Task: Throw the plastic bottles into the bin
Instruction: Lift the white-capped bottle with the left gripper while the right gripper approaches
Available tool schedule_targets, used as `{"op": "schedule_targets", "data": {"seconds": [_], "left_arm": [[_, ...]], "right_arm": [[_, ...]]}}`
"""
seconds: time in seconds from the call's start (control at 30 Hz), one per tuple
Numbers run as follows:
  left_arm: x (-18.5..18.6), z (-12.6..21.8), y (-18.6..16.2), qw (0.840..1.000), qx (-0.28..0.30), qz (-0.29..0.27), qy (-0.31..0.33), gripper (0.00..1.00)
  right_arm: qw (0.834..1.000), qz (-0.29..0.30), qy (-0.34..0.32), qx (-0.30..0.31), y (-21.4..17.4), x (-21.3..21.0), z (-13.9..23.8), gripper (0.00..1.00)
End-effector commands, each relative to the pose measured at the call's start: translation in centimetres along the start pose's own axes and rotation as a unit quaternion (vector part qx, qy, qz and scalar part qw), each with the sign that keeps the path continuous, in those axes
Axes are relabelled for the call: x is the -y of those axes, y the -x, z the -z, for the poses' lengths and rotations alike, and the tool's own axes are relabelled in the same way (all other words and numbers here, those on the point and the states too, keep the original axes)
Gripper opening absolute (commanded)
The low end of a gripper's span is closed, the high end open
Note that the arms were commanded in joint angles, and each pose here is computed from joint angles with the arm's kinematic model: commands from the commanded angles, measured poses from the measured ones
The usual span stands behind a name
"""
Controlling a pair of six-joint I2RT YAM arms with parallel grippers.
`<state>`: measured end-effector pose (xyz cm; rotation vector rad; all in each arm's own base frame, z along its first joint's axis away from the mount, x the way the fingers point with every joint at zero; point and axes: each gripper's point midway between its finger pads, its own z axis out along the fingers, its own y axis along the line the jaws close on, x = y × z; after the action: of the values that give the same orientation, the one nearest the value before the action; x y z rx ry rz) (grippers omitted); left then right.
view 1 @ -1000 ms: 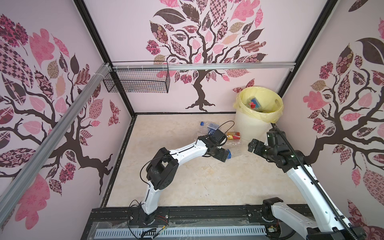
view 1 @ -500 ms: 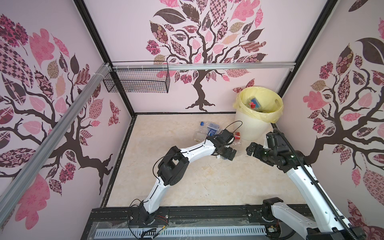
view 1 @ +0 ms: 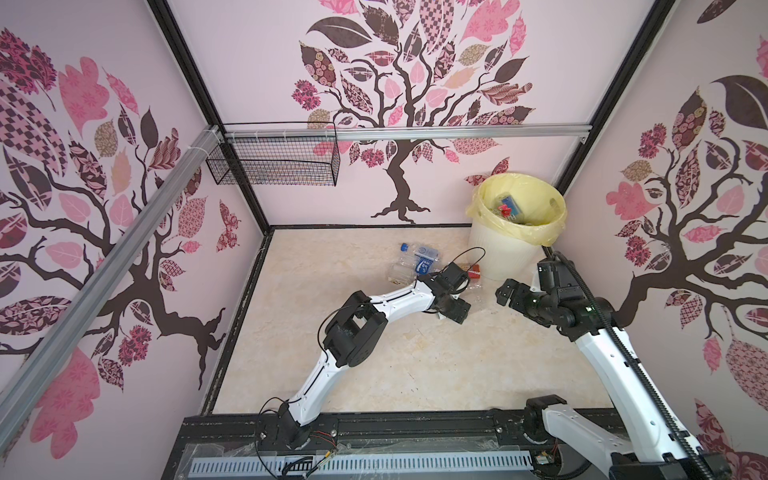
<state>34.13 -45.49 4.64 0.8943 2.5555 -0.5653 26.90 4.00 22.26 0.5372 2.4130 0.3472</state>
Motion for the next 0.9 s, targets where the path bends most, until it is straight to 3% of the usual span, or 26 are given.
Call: {"op": "schedule_targets", "data": {"seconds": [0.0,0.4,0.67,0.87], "left_arm": [[0.9,-0.3,0.2,1.0,0.0,-0.009,-0.027,0.78],[3.3,1.6,-2.0,0.998,-0.013,-0.004,-0.067,0.57],[2.6,5.1,-2.7,0.997,-0.006,0.029,-0.072,0.51],[1.6,9.5,-1.1,0.991,0.034,0.093,-0.088,0.5]], "right_arm": [[1.0,-0.001,-0.01,-0.002,-0.2,0.5,0.5,1.0],[1.0,-0.014,-0.006,-0.005,-0.7,0.7,0.3,1.0],[0.999,-0.039,0.02,-0.016,-1.2,-0.1,-0.3,1.0],[0.999,-0.039,0.011,-0.02,-1.3,0.2,-0.9,1.0]]}}
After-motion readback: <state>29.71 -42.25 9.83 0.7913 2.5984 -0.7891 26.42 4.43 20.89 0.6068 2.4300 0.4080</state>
